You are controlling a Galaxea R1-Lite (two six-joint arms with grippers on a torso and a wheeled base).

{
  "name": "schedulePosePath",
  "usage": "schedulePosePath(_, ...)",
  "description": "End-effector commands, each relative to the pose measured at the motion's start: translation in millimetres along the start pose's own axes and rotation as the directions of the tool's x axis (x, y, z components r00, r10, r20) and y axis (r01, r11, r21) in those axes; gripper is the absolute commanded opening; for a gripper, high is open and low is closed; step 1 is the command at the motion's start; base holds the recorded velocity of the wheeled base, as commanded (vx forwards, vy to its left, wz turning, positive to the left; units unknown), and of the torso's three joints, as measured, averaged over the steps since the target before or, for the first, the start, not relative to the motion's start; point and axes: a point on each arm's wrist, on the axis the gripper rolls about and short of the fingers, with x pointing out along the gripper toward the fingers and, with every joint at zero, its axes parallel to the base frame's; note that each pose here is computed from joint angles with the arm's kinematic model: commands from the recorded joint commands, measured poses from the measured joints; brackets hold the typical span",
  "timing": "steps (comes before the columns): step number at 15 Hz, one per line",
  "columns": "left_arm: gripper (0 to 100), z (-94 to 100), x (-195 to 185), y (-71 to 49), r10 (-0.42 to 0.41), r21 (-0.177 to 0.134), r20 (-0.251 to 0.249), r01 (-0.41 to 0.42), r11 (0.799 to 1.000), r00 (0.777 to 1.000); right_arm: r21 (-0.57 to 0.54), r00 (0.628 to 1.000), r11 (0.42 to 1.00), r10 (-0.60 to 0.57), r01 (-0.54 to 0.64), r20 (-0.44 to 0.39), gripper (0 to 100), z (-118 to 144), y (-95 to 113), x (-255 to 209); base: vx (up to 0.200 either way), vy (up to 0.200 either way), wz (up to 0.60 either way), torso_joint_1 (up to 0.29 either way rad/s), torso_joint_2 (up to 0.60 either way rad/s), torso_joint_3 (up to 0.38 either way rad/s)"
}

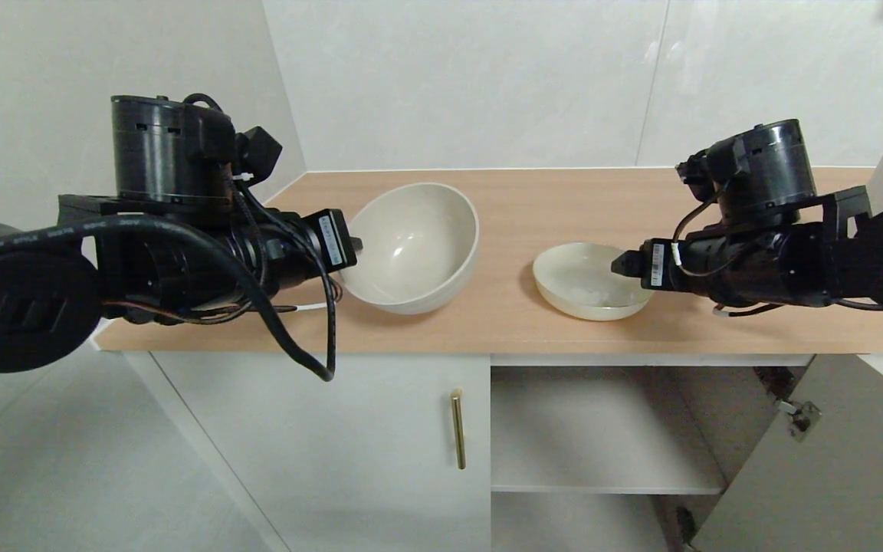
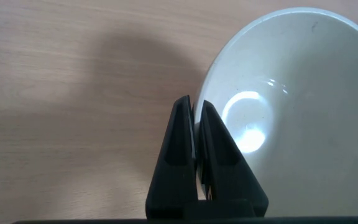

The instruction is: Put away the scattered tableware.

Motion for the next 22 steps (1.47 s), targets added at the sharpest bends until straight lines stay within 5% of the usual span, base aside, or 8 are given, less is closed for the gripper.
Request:
schedulePosePath(1,0,0.5,-1,-0.6,-0.003,0.0,0.003,0.002,1.0,1.0,-0.004,1.0,1.0,-0.003,0.003,-0.01,100,-2,1,4,0.0,0.0,0.0,0.0,0.0,0.0)
schedulePosePath(4,0,1.3,-3,-0.9,-0.006,0.0,0.006,0.006,1.0,1.0,-0.011,1.0,1.0,-0.005,0.005,-0.021,100,-6,2,8,0.0,0.0,0.0,0.0,0.0,0.0)
schedulePosePath(5,0,1.9,-3,-0.6,-0.004,-0.002,0.009,0.004,1.0,1.0,-0.008,1.0,1.0,-0.002,0.002,-0.018,0,-5,3,8,0.0,0.0,0.0,0.0,0.0,0.0)
schedulePosePath(17,0,-0.8,-38,1.2,-0.024,0.001,0.027,0.024,1.0,0.999,0.011,0.997,0.997,0.072,-0.072,0.006,0,1,-12,-38,0.0,0.0,0.0,0.0,0.0,0.0)
schedulePosePath(19,0,-4.0,-65,1.4,-0.066,0.007,0.036,0.066,0.998,0.997,0.011,0.991,0.991,0.133,-0.133,-0.018,0,0,-20,-60,0.0,0.0,0.0,0.0,0.0,0.0)
schedulePosePath(22,0,-9.6,-107,3.0,-0.238,0.021,-0.019,0.239,0.971,0.971,0.075,0.977,0.978,0.201,-0.196,-0.077,0,-5,-31,-93,0.0,0.0,0.0,0.0,0.0,0.0)
